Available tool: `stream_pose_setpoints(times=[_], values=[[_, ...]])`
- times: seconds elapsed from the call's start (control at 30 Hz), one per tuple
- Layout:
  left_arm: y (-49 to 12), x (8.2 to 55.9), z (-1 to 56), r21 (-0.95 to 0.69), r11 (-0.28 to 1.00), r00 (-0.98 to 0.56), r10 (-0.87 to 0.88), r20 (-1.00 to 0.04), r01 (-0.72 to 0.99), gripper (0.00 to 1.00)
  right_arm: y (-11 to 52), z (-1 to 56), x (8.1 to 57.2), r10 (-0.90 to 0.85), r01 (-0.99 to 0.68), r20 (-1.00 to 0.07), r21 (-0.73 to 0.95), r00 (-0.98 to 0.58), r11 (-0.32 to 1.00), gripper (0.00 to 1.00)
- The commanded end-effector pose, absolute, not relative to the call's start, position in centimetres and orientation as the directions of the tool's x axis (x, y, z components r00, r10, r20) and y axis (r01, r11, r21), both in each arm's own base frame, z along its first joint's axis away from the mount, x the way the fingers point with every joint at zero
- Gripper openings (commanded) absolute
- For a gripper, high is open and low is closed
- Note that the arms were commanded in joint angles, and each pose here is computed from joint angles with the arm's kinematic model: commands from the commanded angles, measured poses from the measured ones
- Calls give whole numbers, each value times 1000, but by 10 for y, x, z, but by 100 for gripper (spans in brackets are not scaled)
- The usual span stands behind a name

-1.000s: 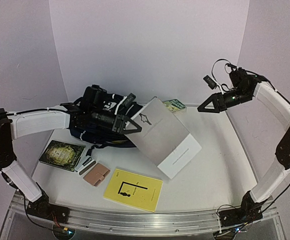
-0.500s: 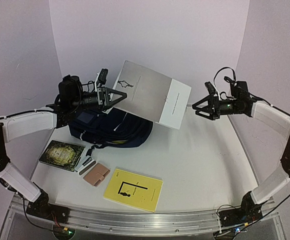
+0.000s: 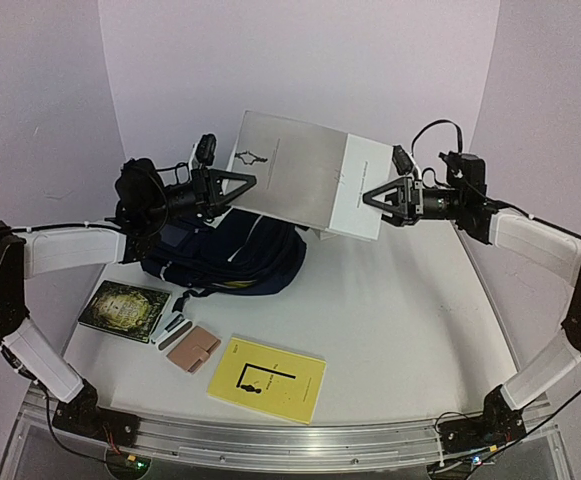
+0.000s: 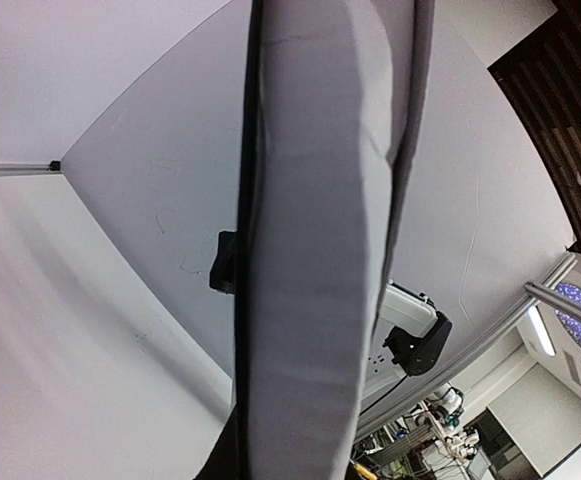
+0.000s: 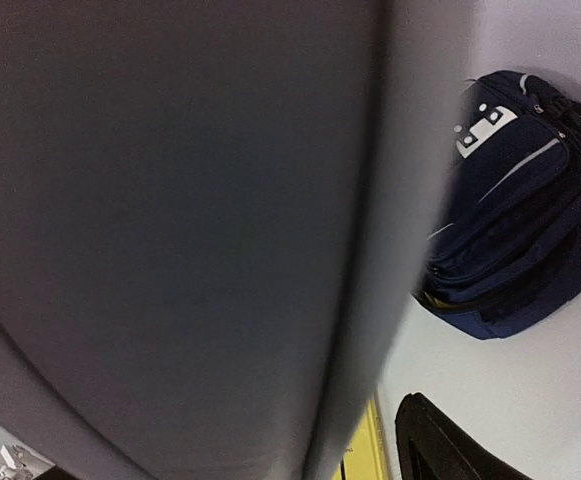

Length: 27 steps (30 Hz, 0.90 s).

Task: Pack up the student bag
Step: Pick up the book from the center of the board.

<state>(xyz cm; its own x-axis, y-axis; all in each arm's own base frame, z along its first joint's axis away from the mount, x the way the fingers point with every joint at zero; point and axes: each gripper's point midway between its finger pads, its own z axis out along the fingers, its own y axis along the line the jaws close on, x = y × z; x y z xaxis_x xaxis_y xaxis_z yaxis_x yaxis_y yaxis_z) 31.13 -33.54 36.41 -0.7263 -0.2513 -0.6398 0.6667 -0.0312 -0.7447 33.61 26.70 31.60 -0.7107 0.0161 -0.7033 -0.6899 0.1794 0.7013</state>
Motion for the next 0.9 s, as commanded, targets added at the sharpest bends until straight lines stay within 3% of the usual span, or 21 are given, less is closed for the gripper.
stream_pose_setpoints(times=[0.0,0.13,0.27,0.33,0.4,0.5,0.57,0.63,0.7,0.87], values=[[-336,296,385,-699,-163,-715,-242,-655,696,6,271,360,323,73,-754,-758,652,-648,86,67],[-341,300,377,-721,-196,-746,-228,-626,665,7,274,369,318,91,-744,-745,666,-661,50,61],[-344,306,368,-743,-199,-768,-225,-600,639,9,275,369,315,96,-729,-729,683,-678,37,47],[-344,309,364,-747,-191,-768,-230,-597,637,18,274,368,314,97,-720,-719,693,-688,37,35],[-342,315,358,-759,-153,-770,-234,-594,632,35,273,366,315,101,-705,-704,708,-703,39,23],[-334,336,340,-752,59,-722,-242,-648,656,52,263,365,324,136,-670,-672,740,-728,65,16],[-322,360,307,-730,360,-711,-211,-671,581,62,245,364,339,191,-642,-650,759,-736,108,11],[-303,377,277,-628,581,-695,-142,-705,518,65,223,361,354,250,-603,-620,784,-744,150,7],[-288,389,250,-522,713,-695,-68,-716,468,67,207,349,364,288,-554,-582,813,-761,179,5],[-290,410,209,-315,840,-712,113,-693,441,68,181,303,378,340,-434,-500,864,-797,254,2]])
